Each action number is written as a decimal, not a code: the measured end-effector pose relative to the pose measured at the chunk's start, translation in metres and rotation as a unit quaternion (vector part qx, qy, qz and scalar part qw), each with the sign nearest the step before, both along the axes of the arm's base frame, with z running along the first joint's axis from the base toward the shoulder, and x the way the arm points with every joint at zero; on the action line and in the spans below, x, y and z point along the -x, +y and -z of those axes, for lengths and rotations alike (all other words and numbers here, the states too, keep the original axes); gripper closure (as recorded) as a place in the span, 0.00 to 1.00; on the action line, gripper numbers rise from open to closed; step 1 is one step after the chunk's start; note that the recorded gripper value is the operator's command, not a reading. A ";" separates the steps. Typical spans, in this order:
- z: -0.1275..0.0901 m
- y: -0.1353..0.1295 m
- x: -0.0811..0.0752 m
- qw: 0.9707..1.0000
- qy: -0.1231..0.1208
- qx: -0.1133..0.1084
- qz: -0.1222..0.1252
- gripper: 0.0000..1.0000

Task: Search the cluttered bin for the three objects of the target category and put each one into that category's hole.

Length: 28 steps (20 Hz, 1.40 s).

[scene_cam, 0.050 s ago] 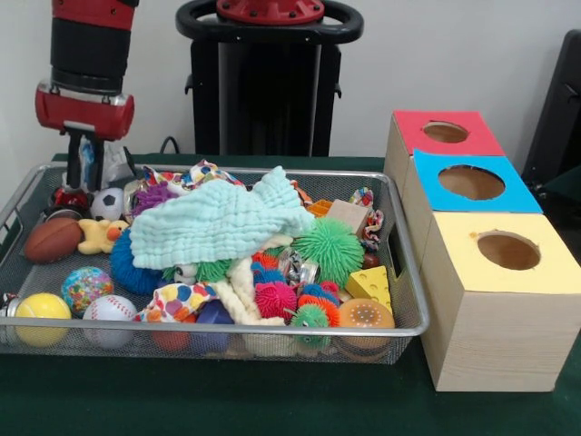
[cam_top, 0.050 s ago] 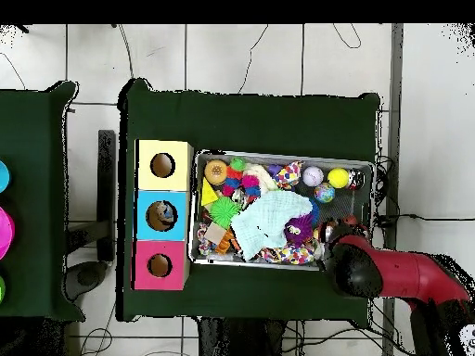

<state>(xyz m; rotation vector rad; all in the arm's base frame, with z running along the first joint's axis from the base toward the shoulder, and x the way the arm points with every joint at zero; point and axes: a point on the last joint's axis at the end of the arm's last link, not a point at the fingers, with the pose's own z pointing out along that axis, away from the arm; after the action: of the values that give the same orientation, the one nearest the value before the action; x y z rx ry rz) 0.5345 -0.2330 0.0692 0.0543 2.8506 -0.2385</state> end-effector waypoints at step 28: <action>-0.115 0.121 -0.050 0.986 -0.129 0.044 -0.095 1.00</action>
<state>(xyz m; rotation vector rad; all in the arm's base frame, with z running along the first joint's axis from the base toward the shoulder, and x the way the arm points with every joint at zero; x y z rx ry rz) 0.5847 -0.1122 0.1840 -0.1900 2.5629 -0.2937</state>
